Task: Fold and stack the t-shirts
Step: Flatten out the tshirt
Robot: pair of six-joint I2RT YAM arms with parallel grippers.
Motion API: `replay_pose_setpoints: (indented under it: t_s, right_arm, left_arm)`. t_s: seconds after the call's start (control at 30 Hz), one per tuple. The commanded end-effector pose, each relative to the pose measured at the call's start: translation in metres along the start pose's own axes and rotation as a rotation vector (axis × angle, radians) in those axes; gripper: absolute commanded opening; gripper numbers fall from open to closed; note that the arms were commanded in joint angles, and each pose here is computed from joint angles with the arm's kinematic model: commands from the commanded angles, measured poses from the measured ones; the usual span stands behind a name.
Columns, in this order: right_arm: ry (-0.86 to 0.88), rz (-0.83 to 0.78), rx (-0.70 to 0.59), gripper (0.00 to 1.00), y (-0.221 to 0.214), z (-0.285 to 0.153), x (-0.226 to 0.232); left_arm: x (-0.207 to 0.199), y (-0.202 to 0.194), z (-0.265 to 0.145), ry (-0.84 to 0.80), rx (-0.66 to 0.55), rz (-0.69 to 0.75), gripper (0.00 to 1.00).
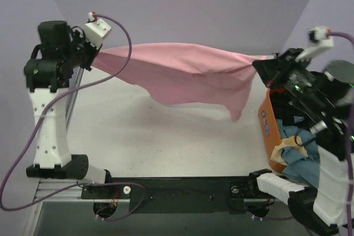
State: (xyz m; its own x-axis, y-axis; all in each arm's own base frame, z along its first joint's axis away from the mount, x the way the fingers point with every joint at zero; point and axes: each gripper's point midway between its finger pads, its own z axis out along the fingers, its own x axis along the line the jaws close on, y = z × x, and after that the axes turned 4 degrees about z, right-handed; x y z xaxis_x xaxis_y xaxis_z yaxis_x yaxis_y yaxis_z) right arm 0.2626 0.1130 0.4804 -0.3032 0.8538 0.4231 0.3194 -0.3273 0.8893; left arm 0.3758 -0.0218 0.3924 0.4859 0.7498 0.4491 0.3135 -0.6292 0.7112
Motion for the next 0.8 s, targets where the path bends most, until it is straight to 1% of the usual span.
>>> replay_pose_setpoints:
  t_s: [0.0,0.03,0.07,0.1,0.13,0.17,0.23,0.33,0.4,0.47,0.57,0.6,0.63,0.67,0.7,0.73,0.77]
  right_arm:
    - [0.130,-0.049,-0.160,0.00,0.034,-0.079,0.040]
    - [0.162,-0.050,-0.193,0.00,0.041,-0.094,0.048]
    - [0.182,-0.035,-0.220,0.00,0.043,-0.109,0.054]
    - [0.194,-0.029,-0.239,0.00,0.045,-0.119,0.057]
    - [0.210,-0.016,-0.262,0.00,0.045,-0.133,0.061]
    - [0.216,-0.004,-0.265,0.00,0.043,-0.138,0.062]
    - [0.232,0.026,-0.289,0.00,0.037,-0.160,0.064]
    - [0.234,0.097,-0.265,0.00,0.025,-0.162,0.062]
    - [0.193,0.140,-0.195,0.00,0.007,-0.139,0.050]
    - [0.165,0.172,-0.132,0.00,-0.002,-0.115,0.043]
    - [0.128,0.182,-0.047,0.00,-0.006,-0.074,0.035]
    - [0.108,0.177,-0.052,0.00,-0.002,-0.067,0.032]
    - [0.079,0.168,-0.018,0.00,-0.002,-0.044,0.025]
    - [0.082,0.153,-0.031,0.00,0.007,-0.039,0.027]
    - [0.052,0.157,0.018,0.00,0.004,-0.008,0.019]
    - [0.083,0.149,-0.004,0.00,0.019,-0.003,0.026]
    - [0.065,0.180,0.041,0.00,0.017,0.031,0.015]
  left_arm:
    - [0.000,0.019,-0.119,0.155,-0.097,0.039,0.00]
    - [0.001,0.024,-0.135,0.181,-0.129,0.053,0.00]
    - [0.001,0.029,-0.160,0.221,-0.175,0.065,0.00]
    - [0.001,0.030,-0.169,0.236,-0.186,0.073,0.00]
    - [0.000,0.033,-0.188,0.266,-0.214,0.079,0.00]
    - [0.000,0.035,-0.198,0.282,-0.233,0.082,0.00]
    - [-0.002,0.037,-0.213,0.301,-0.259,0.077,0.00]
    - [-0.006,0.035,-0.211,0.281,-0.251,0.062,0.00]
    - [-0.005,0.033,-0.197,0.261,-0.224,0.055,0.00]
    - [0.001,0.031,-0.174,0.247,-0.189,0.048,0.00]
    - [0.014,0.033,-0.146,0.259,-0.164,0.046,0.00]
    - [0.022,0.037,-0.133,0.268,-0.158,0.046,0.00]
    - [0.026,0.039,-0.125,0.270,-0.153,0.046,0.00]
    - [0.037,0.044,-0.110,0.289,-0.148,0.042,0.00]
    - [0.049,0.051,-0.094,0.312,-0.156,0.040,0.00]
    - [0.054,0.055,-0.087,0.322,-0.169,0.029,0.00]
    - [0.071,0.062,-0.076,0.376,-0.180,0.020,0.00]
